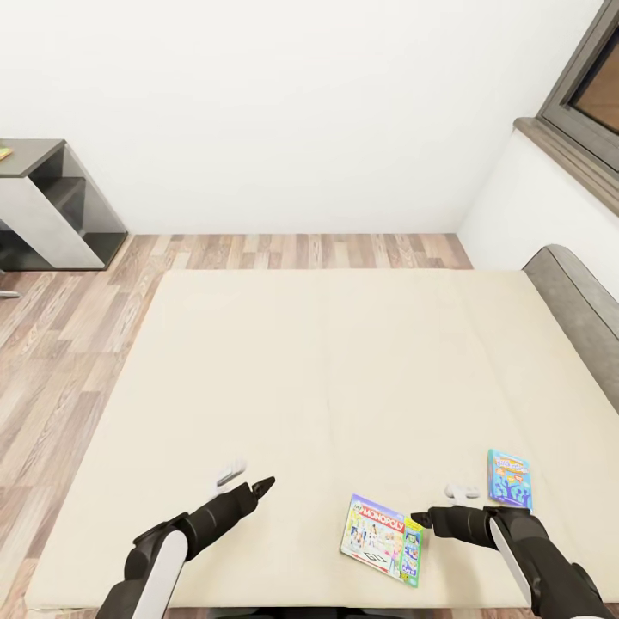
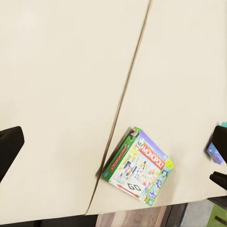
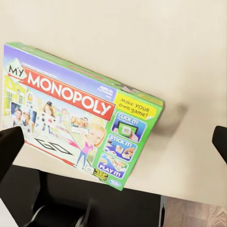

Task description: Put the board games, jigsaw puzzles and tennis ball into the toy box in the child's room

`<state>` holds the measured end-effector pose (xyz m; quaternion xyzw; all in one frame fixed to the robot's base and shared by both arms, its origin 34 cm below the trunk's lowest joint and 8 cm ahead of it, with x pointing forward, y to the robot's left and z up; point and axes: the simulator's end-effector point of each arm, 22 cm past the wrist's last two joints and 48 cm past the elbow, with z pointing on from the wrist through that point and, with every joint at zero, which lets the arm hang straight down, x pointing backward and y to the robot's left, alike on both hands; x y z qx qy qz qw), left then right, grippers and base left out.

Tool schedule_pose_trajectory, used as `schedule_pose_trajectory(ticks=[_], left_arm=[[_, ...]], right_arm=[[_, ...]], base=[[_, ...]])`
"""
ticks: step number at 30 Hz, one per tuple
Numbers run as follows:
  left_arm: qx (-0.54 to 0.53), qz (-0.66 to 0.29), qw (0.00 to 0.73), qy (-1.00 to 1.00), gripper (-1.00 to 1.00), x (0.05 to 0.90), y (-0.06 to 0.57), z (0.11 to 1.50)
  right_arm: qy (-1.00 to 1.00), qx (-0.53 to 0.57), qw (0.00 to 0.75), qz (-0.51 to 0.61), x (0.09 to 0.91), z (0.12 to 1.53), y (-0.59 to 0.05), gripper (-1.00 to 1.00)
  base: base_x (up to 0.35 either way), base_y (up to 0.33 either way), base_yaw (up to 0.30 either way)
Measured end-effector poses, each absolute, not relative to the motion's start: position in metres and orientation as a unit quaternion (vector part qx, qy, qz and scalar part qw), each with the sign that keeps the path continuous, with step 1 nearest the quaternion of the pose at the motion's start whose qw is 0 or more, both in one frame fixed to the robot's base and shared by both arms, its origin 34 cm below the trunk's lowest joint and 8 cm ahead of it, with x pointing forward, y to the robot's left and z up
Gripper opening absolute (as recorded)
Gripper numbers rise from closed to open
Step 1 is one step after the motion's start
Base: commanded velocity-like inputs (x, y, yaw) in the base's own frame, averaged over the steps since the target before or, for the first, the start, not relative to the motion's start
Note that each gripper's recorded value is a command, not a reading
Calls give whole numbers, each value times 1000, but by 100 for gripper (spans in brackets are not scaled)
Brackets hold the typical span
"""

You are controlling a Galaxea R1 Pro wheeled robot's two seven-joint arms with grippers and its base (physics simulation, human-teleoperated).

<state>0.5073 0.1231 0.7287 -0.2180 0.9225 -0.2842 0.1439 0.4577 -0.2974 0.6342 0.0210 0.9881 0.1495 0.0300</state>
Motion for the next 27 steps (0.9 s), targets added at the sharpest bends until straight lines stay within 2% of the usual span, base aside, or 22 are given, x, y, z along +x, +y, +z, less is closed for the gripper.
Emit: schedule_pose_trajectory(ticks=[27], left_arm=[[-219, -284, 144, 922, 100, 503, 125, 729]], right_arm=[[988, 21, 25, 150, 449, 623, -298, 100]], base=[[0, 0, 0]])
